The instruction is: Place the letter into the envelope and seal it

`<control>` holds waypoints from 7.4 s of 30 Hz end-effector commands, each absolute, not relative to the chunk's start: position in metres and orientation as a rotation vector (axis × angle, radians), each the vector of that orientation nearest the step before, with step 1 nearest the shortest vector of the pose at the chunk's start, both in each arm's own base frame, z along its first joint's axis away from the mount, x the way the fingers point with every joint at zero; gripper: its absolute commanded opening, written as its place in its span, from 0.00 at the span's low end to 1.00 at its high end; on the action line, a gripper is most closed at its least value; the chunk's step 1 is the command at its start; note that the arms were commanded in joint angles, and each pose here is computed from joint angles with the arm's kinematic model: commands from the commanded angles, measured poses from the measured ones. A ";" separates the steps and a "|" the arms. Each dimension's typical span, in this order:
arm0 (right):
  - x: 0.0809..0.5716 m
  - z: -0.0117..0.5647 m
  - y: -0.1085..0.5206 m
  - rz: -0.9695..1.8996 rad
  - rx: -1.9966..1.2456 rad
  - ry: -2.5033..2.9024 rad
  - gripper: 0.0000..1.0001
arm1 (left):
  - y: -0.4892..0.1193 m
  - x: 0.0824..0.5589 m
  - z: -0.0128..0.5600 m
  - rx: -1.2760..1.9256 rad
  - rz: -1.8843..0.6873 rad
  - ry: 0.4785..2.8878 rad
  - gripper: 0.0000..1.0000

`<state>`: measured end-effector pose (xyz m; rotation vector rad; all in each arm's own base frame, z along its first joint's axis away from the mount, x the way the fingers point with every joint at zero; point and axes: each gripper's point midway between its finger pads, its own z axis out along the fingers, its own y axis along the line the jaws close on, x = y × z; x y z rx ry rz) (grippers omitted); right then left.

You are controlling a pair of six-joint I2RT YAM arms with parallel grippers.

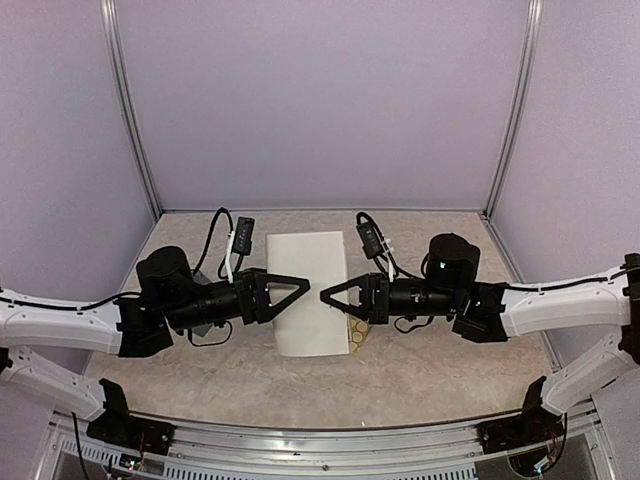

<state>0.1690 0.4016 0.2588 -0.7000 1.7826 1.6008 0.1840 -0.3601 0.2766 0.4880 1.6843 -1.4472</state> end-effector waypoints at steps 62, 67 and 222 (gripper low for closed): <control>0.165 0.297 0.376 1.745 -0.619 1.614 0.00 | -0.339 0.127 0.261 0.646 -1.650 1.737 0.00; 0.166 0.298 0.373 1.751 -0.601 1.606 0.00 | -0.338 0.124 0.257 0.653 -1.648 1.753 0.31; 0.165 0.282 0.370 1.512 -1.135 1.763 1.00 | -0.351 0.110 0.248 1.153 -1.568 1.823 0.00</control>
